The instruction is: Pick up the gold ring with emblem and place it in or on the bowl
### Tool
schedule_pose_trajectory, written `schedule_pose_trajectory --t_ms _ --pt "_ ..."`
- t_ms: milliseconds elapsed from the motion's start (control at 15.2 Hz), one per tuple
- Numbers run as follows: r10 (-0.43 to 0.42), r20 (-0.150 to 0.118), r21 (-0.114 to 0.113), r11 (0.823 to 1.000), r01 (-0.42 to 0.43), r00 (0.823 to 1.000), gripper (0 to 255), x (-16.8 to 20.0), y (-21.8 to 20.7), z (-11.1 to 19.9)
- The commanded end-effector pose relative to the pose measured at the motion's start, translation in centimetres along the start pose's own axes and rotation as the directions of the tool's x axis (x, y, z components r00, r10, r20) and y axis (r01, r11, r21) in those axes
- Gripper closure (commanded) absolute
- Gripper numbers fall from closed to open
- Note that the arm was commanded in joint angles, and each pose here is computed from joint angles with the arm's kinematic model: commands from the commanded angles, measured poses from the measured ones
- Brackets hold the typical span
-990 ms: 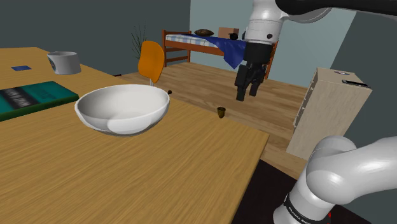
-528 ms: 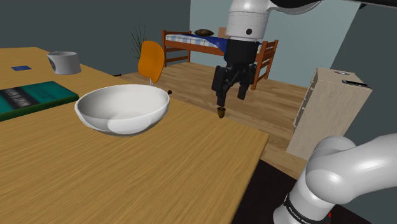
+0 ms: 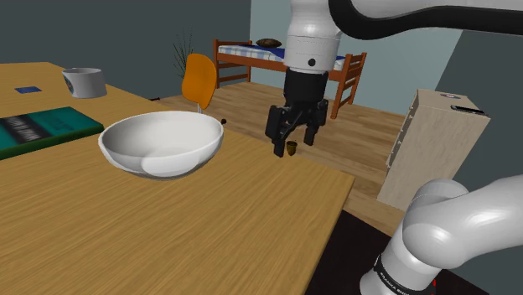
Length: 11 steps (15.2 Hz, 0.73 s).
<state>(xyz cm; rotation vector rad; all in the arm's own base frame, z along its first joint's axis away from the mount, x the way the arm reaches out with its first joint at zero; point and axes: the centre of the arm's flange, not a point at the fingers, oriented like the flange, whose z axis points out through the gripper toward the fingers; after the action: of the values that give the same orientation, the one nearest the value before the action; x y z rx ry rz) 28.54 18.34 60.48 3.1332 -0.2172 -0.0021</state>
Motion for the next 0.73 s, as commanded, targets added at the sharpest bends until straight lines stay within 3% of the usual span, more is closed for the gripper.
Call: schedule_pose_trajectory --t_ms 0,528,594,660 --pt "0.000 0.000 0.000 1.000 0.000 1.000 0 0.05 -0.11 0.76" --pt "0.000 0.000 0.000 1.000 0.000 1.000 0 0.05 -0.11 0.75" --pt "0.000 0.000 0.000 1.000 0.000 1.000 255 0.05 -0.11 0.75" --pt "0.000 0.000 0.000 1.000 0.000 1.000 255 0.05 -0.11 0.75"
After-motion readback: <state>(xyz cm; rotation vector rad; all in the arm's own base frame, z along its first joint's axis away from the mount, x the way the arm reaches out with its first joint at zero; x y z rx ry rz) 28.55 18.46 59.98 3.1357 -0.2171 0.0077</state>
